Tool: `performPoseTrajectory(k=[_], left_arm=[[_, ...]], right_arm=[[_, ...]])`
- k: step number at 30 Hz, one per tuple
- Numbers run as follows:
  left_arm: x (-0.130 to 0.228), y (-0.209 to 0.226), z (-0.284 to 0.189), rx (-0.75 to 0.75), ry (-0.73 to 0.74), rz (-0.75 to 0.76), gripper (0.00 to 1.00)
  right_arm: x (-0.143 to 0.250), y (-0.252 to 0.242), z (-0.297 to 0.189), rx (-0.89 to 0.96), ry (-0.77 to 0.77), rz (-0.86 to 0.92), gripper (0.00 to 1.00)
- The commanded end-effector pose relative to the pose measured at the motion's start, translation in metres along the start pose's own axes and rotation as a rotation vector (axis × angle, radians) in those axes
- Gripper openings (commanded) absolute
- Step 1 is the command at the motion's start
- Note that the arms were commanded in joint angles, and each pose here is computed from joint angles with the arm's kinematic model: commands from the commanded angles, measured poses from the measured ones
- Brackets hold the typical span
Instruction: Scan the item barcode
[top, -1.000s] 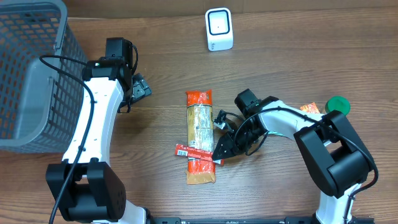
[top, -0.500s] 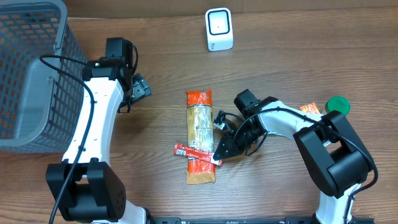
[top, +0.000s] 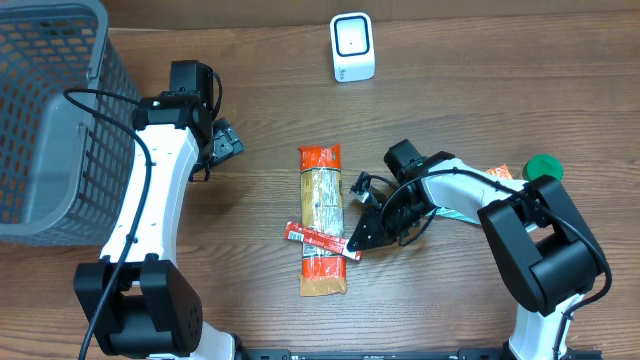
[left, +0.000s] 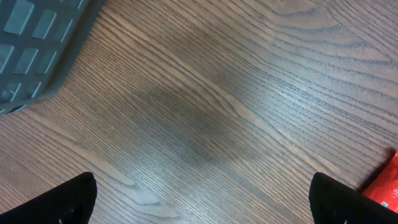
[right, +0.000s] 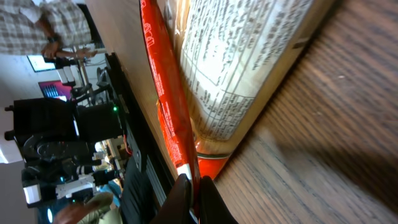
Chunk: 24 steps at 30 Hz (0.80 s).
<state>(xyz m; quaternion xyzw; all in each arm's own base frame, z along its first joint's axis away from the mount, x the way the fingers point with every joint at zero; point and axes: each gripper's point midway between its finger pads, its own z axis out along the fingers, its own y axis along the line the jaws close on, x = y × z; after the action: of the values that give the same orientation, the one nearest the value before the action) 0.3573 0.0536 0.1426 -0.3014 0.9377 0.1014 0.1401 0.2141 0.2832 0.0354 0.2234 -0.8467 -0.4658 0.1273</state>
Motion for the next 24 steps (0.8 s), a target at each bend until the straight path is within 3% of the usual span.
performPoseTrajectory(k=[1, 17, 24], left_arm=[[-0.006, -0.001, -0.010, 0.009, -0.036, 0.009, 1.00], [-0.006, -0.001, -0.010, 0.009, -0.036, 0.009, 1.00], [-0.006, -0.001, -0.010, 0.009, -0.036, 0.009, 1.00]], right_arm=[[0.001, -0.002, 0.000, -0.010, 0.000, 0.021, 0.04], [0.000, 0.000, -0.004, -0.017, -0.009, -0.025, 0.04], [-0.009, 0.025, -0.045, 0.072, -0.105, -0.148, 0.04]])
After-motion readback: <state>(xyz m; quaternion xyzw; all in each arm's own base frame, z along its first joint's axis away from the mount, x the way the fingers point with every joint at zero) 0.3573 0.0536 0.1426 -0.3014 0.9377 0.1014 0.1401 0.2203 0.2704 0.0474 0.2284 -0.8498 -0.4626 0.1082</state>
